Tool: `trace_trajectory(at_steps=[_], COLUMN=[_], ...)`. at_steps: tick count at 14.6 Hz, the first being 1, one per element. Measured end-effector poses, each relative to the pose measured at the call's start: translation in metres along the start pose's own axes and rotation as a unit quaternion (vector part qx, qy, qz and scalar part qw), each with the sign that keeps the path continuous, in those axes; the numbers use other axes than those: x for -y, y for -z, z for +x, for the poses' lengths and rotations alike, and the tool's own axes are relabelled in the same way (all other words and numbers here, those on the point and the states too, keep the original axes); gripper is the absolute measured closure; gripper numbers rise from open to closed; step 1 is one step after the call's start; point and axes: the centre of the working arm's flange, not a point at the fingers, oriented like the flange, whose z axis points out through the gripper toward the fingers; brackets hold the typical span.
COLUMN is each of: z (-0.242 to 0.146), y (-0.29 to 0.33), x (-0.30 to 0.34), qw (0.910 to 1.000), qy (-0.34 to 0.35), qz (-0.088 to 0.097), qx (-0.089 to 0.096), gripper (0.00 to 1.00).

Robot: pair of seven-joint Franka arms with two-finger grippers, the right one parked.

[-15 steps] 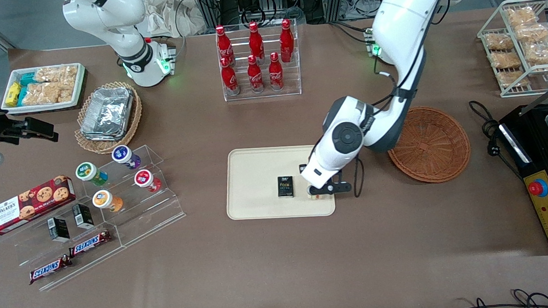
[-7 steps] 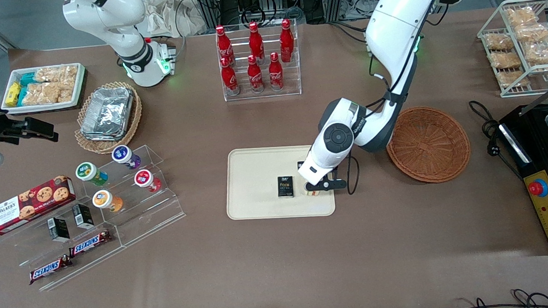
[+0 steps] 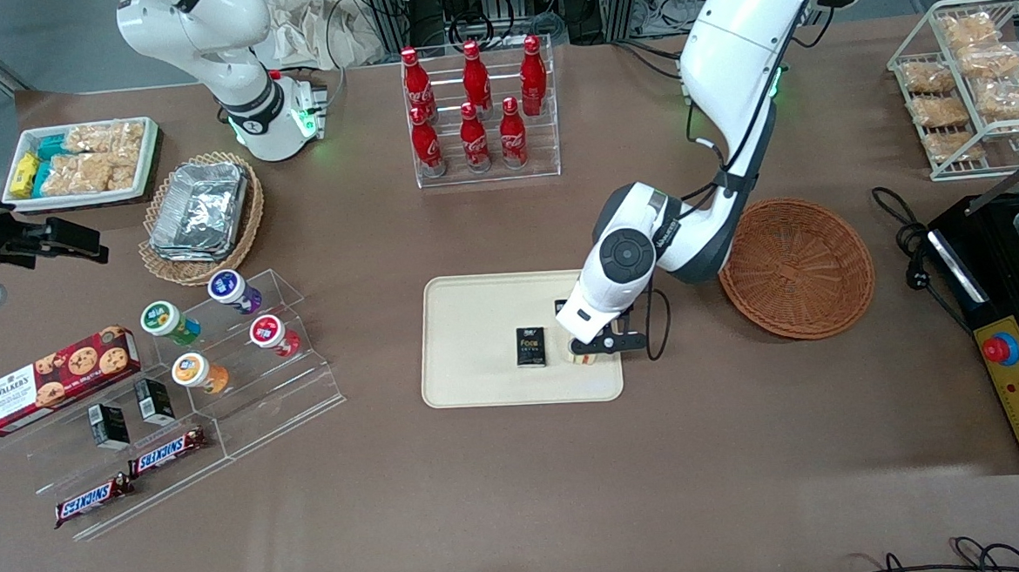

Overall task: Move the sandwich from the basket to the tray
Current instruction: 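Lower the sandwich onto the tray beside the dark box, then open the left gripper and raise it away from the sandwich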

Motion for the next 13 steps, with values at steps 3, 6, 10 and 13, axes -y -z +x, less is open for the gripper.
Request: trace_trajectory(at_steps=[3, 6, 10, 13], z=[0.004, 0.012, 0.030, 0.048], y=[0.003, 0.035, 0.132, 0.218], x=[0.006, 0.017, 0.042, 0.086], qw=[1.0000, 0.9998, 0.9991, 0.9990], qy=[0.007, 0.018, 0.040, 0.044], qz=[0.001, 0.005, 0.010, 0.006], qx=[-0.002, 0.004, 0.014, 0.009], gripper=[0.22, 0.00, 0.00, 0.00])
